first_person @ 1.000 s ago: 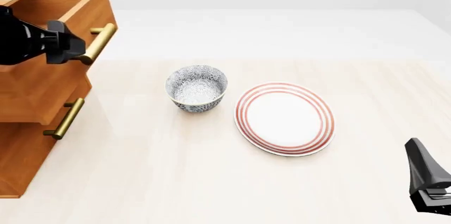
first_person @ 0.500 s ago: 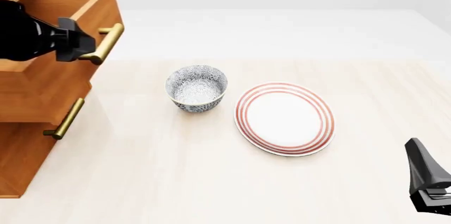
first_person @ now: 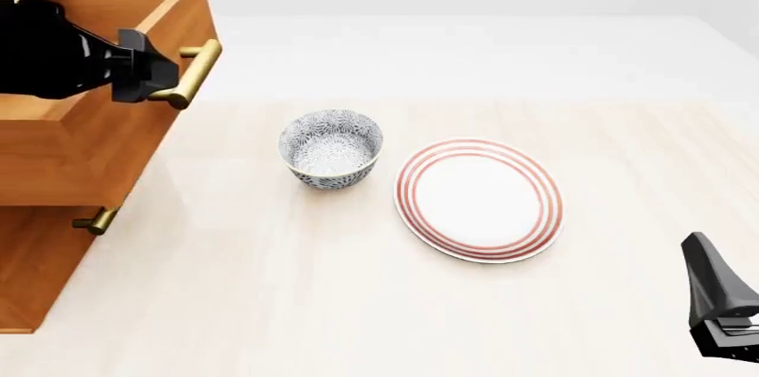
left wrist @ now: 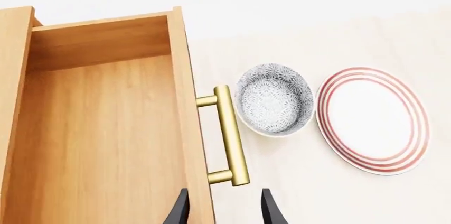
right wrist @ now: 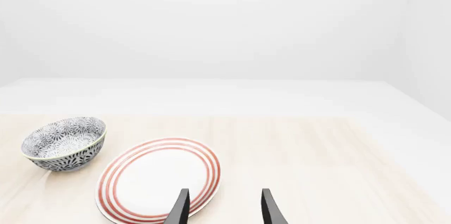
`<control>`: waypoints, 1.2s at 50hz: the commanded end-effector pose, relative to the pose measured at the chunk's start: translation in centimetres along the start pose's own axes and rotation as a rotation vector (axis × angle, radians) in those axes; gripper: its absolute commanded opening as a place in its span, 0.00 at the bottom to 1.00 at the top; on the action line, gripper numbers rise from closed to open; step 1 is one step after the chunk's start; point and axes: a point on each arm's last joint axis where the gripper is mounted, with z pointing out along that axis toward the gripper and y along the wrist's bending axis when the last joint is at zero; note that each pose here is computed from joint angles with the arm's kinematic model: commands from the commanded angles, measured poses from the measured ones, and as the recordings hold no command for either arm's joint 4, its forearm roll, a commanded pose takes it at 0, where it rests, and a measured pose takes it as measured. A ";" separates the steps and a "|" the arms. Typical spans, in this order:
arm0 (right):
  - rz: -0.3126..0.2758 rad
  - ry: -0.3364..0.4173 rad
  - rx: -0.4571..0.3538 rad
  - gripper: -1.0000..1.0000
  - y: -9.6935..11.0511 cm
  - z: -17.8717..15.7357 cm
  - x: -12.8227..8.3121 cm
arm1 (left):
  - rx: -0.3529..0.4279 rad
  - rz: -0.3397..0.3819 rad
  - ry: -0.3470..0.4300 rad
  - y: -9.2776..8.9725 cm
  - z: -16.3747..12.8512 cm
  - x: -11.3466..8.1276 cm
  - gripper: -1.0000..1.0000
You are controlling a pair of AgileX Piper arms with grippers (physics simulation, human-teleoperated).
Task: Open the top drawer of the cabinet.
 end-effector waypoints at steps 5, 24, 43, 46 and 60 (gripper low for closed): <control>0.000 0.000 0.000 1.00 0.0 0.0 0.0 | 0.027 0.027 -0.004 -0.7 0.0 -0.5 1.00; 0.000 0.000 0.000 1.00 0.0 0.0 0.0 | 0.064 0.049 0.006 -1.8 0.8 -0.4 1.00; 0.000 0.000 0.000 1.00 0.0 0.0 0.0 | 0.099 0.102 0.002 -2.9 0.7 -1.0 1.00; 0.000 0.000 0.000 1.00 0.0 0.0 0.0 | 0.110 0.105 -0.003 -3.2 0.6 -1.1 1.00; 0.000 0.000 0.000 1.00 0.0 0.0 0.0 | 0.138 0.135 -0.002 -4.1 0.7 -1.3 1.00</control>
